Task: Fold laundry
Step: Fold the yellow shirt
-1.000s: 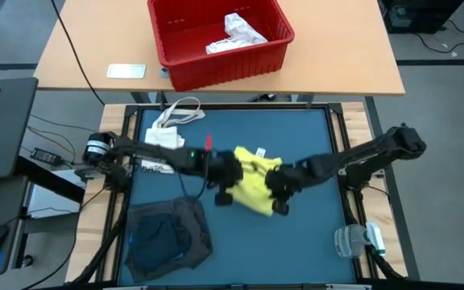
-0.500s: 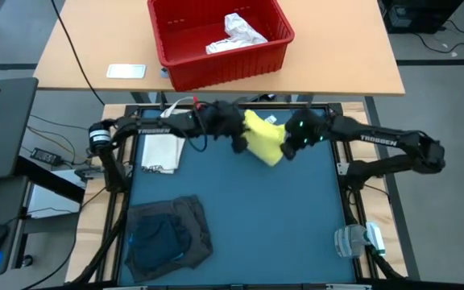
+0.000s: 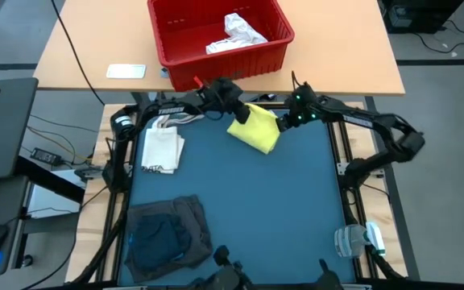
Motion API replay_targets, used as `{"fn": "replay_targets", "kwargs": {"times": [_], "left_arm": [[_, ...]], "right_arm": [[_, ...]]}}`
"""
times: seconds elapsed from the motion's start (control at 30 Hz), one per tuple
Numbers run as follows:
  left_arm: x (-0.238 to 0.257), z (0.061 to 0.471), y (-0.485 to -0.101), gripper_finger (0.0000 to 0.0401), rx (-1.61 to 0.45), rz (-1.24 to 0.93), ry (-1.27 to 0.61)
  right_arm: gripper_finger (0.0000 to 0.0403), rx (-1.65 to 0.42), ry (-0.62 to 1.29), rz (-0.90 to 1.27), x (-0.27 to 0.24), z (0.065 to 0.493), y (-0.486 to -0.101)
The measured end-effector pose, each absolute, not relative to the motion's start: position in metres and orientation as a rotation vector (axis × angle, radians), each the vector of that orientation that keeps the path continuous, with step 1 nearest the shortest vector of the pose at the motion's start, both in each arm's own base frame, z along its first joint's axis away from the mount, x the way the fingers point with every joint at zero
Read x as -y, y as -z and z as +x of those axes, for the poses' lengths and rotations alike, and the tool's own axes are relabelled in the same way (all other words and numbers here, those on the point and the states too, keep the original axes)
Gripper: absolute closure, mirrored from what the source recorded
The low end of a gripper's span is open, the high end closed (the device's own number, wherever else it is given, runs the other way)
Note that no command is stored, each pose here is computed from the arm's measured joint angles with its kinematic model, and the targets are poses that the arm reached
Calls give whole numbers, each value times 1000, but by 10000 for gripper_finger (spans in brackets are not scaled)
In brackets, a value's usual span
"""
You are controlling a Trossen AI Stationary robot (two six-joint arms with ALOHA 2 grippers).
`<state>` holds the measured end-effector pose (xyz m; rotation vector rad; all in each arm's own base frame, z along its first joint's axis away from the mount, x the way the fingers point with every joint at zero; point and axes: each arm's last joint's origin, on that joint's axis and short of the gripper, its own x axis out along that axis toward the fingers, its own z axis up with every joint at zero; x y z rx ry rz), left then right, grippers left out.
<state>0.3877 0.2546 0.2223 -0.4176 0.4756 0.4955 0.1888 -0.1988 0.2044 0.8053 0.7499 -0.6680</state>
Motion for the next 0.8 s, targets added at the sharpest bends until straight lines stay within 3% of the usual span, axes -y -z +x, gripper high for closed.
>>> {"fn": "replay_targets", "kwargs": {"times": [0.17,0.33,0.5,0.67,0.8], "left_arm": [[-279,388,-204,380,-492,-453,-488],[-288,385,-181,340,-539,-529,-511],[-295,379,-173,280,-570,-573,-575],[-300,374,-176,245,-564,-587,-591],[-300,368,-192,222,-542,-610,-573]], "right_arm": [[369,-774,785,854,226,198,-184],[284,-764,806,899,238,205,-182],[218,-651,891,951,236,200,-213],[221,-405,811,856,235,214,-256],[248,-442,699,811,240,237,-243]]}}
